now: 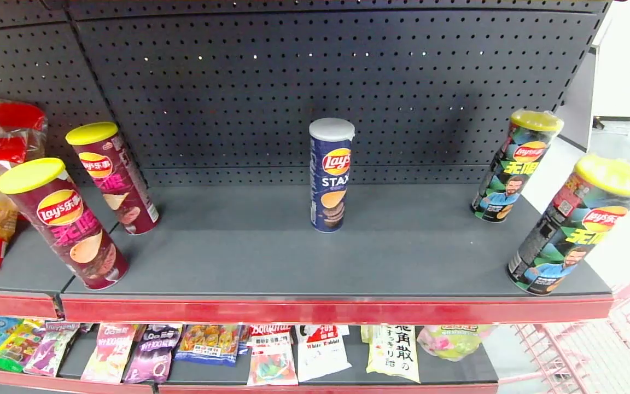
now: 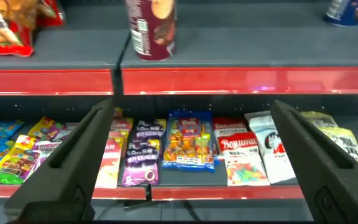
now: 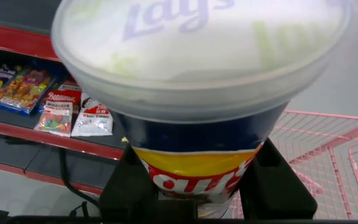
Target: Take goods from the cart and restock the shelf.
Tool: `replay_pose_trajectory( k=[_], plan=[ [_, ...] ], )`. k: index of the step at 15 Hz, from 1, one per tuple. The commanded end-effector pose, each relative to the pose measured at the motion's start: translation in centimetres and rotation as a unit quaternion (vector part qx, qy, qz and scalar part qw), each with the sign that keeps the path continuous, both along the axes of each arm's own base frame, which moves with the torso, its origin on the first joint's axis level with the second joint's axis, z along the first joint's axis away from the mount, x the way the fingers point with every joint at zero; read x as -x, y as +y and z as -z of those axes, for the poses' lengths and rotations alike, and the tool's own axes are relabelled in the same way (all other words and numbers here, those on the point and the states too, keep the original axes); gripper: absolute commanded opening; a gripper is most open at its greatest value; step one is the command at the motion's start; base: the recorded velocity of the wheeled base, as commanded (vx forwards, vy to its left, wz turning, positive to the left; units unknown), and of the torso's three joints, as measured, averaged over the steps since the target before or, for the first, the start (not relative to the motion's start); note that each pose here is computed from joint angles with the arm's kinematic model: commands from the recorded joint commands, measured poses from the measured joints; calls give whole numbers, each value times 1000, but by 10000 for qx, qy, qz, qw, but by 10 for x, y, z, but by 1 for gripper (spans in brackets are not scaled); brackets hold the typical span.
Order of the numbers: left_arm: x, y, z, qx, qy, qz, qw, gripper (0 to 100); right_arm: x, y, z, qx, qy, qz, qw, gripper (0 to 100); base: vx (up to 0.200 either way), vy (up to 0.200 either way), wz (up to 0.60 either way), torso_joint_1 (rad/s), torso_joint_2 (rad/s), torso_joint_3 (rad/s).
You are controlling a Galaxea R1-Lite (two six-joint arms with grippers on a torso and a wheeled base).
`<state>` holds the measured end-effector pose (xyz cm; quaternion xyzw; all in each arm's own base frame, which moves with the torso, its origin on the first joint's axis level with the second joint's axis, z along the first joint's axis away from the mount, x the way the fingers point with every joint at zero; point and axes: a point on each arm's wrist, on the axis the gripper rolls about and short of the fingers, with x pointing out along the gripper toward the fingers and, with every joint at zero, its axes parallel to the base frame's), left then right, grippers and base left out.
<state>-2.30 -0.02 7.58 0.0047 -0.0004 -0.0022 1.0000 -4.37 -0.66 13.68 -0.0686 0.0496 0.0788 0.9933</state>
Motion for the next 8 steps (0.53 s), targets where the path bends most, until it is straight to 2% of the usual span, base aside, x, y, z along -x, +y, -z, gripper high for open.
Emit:
replay_pose_trajectory(
  k=[1, 2, 8],
  plan=[
    [0, 0, 0, 1, 4, 1, 10000, 100, 1, 0, 3, -3, -34, -11, 10000, 0, 200, 0, 0, -12, 2, 12],
    [0, 0, 0, 1, 4, 1, 10000, 100, 1, 0, 3, -1, -19, -11, 10000, 0, 200, 0, 0, -12, -2, 2],
    [0, 0, 0, 16, 4, 1, 10000, 100, 0, 0, 5, -4, 13, -10, 10000, 0, 0, 0, 0, 0, 0, 0]
  ],
)
